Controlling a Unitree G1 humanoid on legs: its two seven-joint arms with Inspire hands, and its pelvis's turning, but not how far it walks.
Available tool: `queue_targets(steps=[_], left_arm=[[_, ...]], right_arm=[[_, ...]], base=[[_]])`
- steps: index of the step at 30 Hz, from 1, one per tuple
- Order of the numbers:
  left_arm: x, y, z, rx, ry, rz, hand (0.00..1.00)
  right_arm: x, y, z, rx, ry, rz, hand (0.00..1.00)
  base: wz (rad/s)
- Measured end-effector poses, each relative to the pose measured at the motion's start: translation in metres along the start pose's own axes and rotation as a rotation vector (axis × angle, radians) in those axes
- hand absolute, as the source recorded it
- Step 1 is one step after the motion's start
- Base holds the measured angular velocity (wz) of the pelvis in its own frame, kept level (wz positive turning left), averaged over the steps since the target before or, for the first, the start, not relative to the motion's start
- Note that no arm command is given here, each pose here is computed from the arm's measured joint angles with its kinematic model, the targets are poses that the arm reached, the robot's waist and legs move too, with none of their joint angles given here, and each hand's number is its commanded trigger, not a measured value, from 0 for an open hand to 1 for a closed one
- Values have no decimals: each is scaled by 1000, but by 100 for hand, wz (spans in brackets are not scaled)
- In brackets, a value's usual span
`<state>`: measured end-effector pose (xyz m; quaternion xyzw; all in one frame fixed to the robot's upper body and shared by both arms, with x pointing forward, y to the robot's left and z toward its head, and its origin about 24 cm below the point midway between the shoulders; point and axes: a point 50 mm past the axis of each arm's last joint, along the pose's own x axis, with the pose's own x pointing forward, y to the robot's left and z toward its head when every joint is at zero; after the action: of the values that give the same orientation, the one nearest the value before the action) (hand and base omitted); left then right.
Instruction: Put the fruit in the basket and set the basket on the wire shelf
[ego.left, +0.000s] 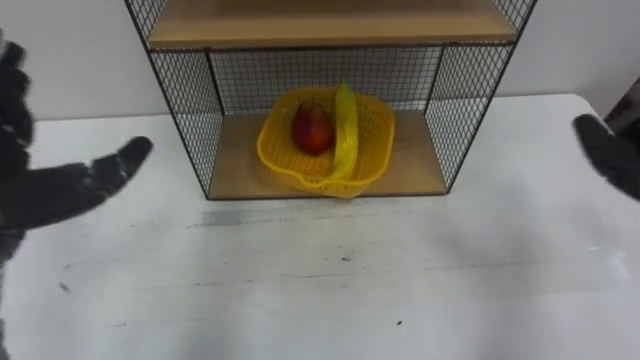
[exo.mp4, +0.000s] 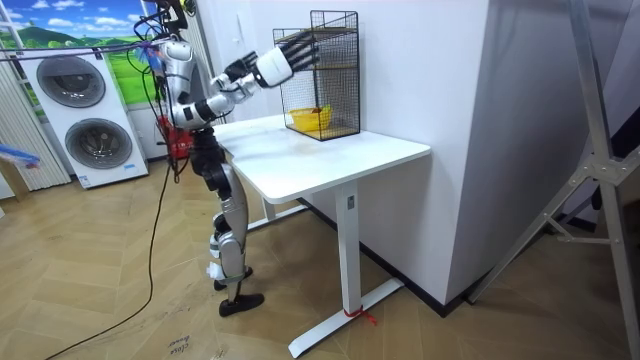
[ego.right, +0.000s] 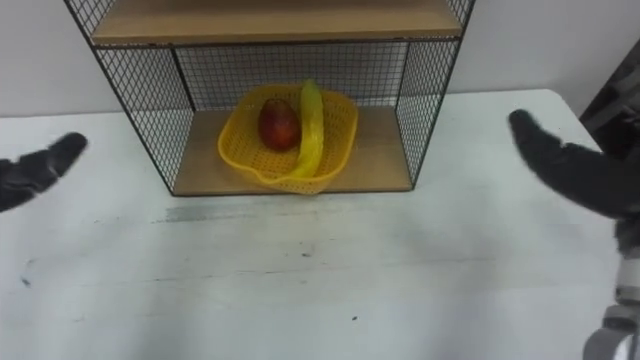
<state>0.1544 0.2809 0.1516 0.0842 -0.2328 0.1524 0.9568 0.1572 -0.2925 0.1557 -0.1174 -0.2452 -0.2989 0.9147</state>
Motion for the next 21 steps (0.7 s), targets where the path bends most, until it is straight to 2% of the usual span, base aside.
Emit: queue_targets(steps=[2, 5, 8, 12, 15, 17, 18, 21], left_arm=[[3, 23, 17, 90, -74, 101, 0], [4, 46, 45, 164, -199, 243, 0], [-2, 66, 64, 146, -311, 389, 0], [-14, 90, 75, 110, -367, 615, 0], [-27, 111, 76, 146, -351, 758, 0], [-48, 139, 68, 133, -280, 938, 0], [-53, 145, 65, 117, -259, 986, 0], [-86, 176, 35, 58, -105, 1270, 0]], right_arm=[[14, -22, 17, -66, -114, -141, 0], [20, -49, 39, -137, -251, -315, 0], [15, -69, 50, -158, -326, -476, 0], [9, -97, 54, -172, -349, -689, 0], [1, -115, 55, -170, -332, -787, 0], [-11, -134, 56, -169, -294, -882, 0], [-15, -139, 56, -164, -280, -911, 0], [-39, -165, 39, -132, -131, -1073, 0]], base=[[0], [12], [11], [0], [0], [6], [8], [7]])
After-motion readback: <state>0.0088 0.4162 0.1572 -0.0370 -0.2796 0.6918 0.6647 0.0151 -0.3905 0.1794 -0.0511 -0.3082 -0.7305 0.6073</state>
